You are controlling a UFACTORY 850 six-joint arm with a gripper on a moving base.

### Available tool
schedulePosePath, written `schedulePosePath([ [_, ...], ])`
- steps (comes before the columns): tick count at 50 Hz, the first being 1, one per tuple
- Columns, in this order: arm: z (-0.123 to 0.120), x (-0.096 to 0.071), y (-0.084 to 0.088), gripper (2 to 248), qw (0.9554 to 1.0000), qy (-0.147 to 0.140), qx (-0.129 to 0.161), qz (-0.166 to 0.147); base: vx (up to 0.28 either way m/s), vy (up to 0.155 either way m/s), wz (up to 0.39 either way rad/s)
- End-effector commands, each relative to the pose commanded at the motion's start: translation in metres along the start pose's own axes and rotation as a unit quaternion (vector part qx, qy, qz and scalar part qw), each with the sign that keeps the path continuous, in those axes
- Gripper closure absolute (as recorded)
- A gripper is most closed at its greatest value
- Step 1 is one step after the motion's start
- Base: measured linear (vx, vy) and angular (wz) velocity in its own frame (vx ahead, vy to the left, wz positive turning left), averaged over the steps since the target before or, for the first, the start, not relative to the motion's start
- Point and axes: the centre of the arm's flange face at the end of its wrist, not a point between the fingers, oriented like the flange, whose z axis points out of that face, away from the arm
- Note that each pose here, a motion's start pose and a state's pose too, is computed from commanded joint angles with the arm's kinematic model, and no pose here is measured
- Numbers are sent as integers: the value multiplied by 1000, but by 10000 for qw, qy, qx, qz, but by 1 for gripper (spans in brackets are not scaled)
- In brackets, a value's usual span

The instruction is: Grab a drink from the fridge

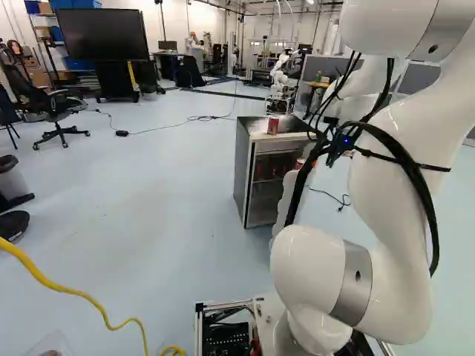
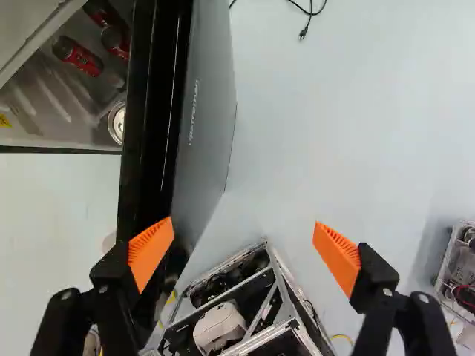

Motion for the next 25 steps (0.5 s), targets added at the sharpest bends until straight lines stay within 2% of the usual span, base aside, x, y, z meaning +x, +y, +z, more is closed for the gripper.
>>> schedulePosePath([
  [25,-3,-8,-31,3,9996,-17,70,-282,0,0,0],
])
